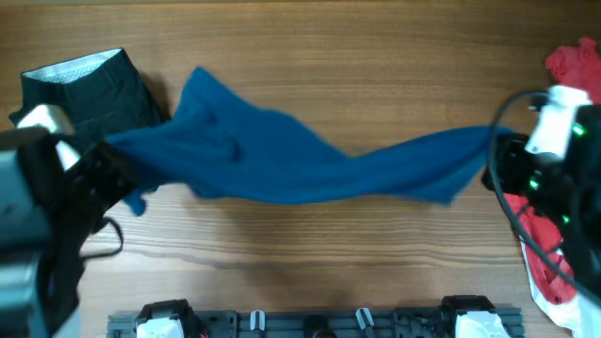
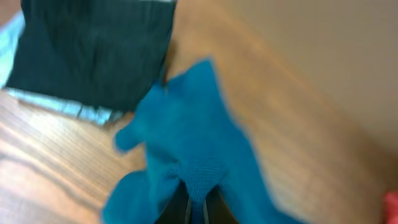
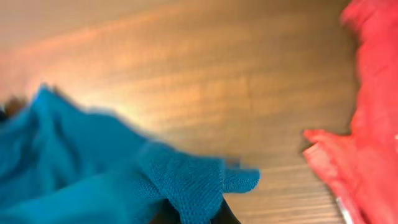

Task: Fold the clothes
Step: 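Lift the shirt with both grippers and swing it up and forward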

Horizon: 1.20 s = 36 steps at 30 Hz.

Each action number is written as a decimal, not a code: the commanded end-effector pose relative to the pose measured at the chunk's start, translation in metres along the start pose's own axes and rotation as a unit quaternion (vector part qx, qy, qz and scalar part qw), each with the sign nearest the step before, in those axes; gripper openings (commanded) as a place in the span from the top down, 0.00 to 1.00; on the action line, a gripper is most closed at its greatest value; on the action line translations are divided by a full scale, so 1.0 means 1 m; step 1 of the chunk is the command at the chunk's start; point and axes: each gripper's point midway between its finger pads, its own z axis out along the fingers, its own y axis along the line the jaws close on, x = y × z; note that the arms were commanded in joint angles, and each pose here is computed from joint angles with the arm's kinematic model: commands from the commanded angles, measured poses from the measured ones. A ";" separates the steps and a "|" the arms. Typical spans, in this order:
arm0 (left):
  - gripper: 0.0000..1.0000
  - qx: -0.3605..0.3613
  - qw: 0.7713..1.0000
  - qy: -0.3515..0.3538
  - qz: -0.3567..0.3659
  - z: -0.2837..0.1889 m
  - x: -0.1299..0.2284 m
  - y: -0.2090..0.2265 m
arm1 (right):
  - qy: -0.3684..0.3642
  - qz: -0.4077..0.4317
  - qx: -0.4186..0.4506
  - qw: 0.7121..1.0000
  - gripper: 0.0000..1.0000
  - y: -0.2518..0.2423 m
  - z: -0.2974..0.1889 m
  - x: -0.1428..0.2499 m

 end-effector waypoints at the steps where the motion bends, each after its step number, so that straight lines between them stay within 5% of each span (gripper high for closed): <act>1: 0.96 0.046 0.996 -0.075 0.010 -0.046 -0.023 -0.015 | -0.087 0.016 0.050 0.995 0.96 -0.016 -0.040 -0.031; 7: 0.96 0.050 0.996 -0.079 0.010 -0.031 -0.038 -0.025 | -0.055 0.014 0.057 0.997 0.96 -0.016 -0.012 -0.037; 15: 0.96 0.090 0.996 0.002 0.015 0.076 -0.064 -0.069 | 0.063 0.000 0.079 0.995 0.96 -0.014 0.115 -0.045; 20: 0.96 0.215 0.976 -0.015 0.035 0.154 -0.105 -0.132 | -0.013 0.008 0.079 0.997 0.96 -0.018 0.188 -0.099; 23: 0.96 0.300 0.950 -0.080 0.040 0.151 -0.143 -0.169 | -0.100 0.073 0.070 0.990 0.96 -0.024 0.172 -0.146; 29: 0.96 0.379 0.885 -0.262 0.063 0.044 -0.229 -0.216 | -0.269 0.095 0.036 0.958 0.96 -0.021 0.068 -0.247; 32: 0.96 0.380 0.883 -0.267 0.071 0.022 -0.233 -0.220 | -0.283 0.080 0.038 0.955 0.96 -0.020 0.045 -0.255; 36: 0.96 0.343 0.916 -0.184 0.094 0.049 -0.200 -0.207 | -0.204 0.060 0.083 0.974 0.96 -0.034 0.069 -0.221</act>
